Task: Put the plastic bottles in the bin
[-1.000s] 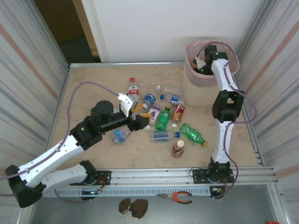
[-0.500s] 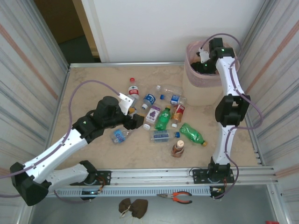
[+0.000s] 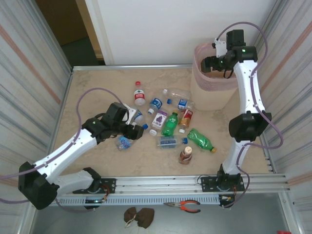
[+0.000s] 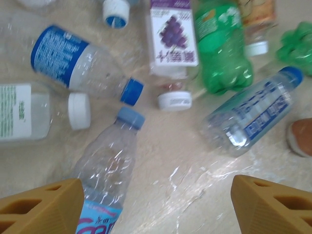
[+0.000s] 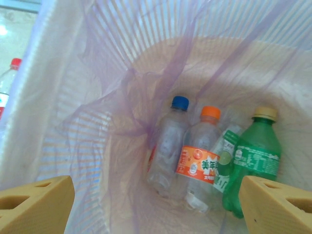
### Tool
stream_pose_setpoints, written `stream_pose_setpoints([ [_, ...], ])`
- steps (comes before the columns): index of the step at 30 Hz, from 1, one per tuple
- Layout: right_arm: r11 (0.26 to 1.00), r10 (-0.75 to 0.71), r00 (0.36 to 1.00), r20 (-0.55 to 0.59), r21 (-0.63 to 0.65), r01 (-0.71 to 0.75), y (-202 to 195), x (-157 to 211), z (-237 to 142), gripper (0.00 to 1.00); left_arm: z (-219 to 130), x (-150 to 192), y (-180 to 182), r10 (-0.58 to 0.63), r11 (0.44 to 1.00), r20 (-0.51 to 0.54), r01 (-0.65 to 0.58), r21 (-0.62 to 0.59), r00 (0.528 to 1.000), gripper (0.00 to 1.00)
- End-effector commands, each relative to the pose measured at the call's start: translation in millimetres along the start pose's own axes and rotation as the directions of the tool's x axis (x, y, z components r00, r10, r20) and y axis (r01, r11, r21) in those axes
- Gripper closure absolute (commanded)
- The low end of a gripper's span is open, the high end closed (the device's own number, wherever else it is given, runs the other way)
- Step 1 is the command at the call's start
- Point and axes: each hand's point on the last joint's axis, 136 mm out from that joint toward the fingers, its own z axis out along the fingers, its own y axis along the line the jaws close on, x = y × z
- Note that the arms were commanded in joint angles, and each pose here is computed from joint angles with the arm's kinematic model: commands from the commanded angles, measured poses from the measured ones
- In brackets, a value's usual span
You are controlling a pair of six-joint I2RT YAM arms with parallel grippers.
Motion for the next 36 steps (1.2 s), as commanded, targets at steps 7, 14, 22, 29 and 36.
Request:
stream_pose_setpoints([
  [7, 0.999, -0.008, 0.99, 0.142, 0.052, 0.0, 9.6, -5.7, -71.9, 0.13, 32.5, 40.8, 35.6, -0.054, 0.992, -0.169, 0.033, -0.125, 0.984, 0.17],
  [14, 0.998, -0.02, 0.98, 0.198, 0.06, 0.008, 15.2, 4.7, -97.6, 0.12, 56.2, 65.5, 51.4, -0.077, 0.983, -0.285, 0.024, -0.184, 0.955, 0.09],
  [22, 0.998, -0.023, 0.974, 0.224, 0.069, 0.008, 17.8, 17.7, -111.9, 0.12, 64.0, 91.0, 45.1, -0.081, 0.983, -0.385, 0.009, -0.186, 0.92, 0.12],
  [29, 0.998, -0.022, 0.971, 0.24, 0.057, 0.008, 22.3, 24.0, -119.7, 0.11, 65.2, 109.3, 29.9, -0.105, 0.974, -0.441, 0.003, -0.224, 0.892, 0.13],
  [36, 0.999, -0.017, 0.978, 0.208, 0.045, 0.008, 23.8, 35.1, -110.0, 0.11, 69.3, 130.9, 28.2, -0.132, 0.96, -0.47, -0.006, -0.282, 0.873, 0.13],
])
